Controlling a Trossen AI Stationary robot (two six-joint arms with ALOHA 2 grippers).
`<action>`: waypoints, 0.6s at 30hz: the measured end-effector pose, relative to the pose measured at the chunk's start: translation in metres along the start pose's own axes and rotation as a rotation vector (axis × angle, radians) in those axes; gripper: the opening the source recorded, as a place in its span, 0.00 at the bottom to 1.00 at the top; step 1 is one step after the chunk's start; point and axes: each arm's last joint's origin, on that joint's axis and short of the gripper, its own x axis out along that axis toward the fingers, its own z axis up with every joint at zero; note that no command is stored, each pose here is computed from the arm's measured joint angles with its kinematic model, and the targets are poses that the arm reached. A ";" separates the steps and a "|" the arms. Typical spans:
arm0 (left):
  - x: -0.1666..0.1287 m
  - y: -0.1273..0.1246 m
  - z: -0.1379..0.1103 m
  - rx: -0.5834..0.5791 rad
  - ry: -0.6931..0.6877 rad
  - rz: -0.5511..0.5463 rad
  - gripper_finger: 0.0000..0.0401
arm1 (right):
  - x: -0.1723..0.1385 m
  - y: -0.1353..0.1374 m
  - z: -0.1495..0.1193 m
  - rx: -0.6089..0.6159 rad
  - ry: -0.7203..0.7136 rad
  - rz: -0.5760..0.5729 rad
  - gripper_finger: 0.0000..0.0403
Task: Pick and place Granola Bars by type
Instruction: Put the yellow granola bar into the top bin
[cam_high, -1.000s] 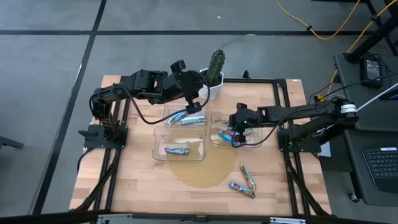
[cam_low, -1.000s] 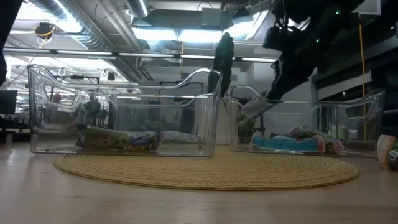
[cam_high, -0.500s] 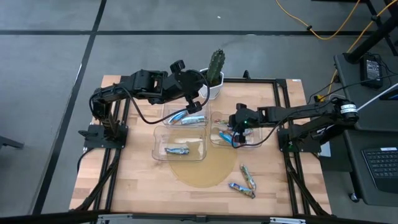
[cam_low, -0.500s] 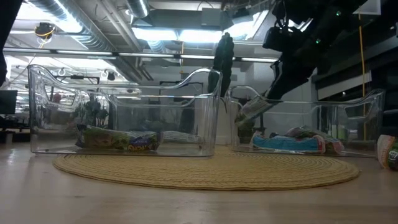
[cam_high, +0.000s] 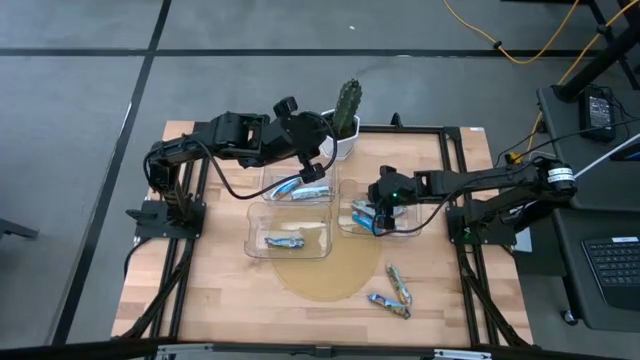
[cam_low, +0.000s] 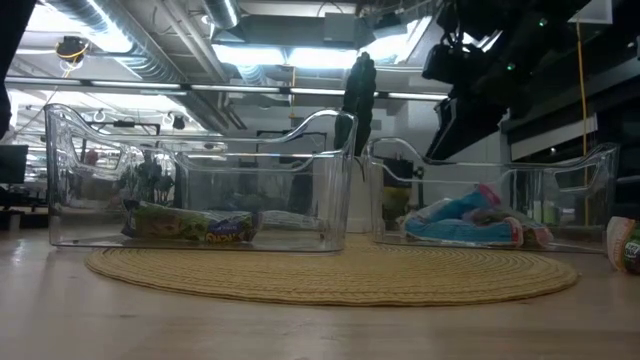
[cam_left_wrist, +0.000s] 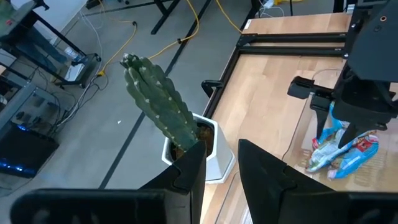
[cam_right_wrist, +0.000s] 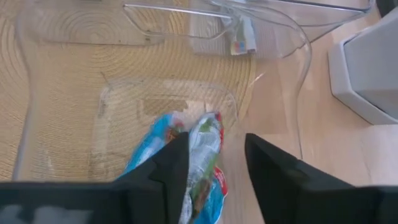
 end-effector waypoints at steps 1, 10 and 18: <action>0.000 0.000 0.000 0.000 0.000 0.000 0.22 | 0.000 0.000 0.000 0.001 0.000 0.000 0.43; -0.001 -0.001 0.000 0.004 -0.001 -0.003 0.22 | -0.024 0.006 0.023 -0.045 0.046 0.031 0.48; 0.000 -0.001 0.000 0.032 -0.001 -0.004 0.21 | -0.077 0.019 0.048 -0.117 0.180 0.095 0.43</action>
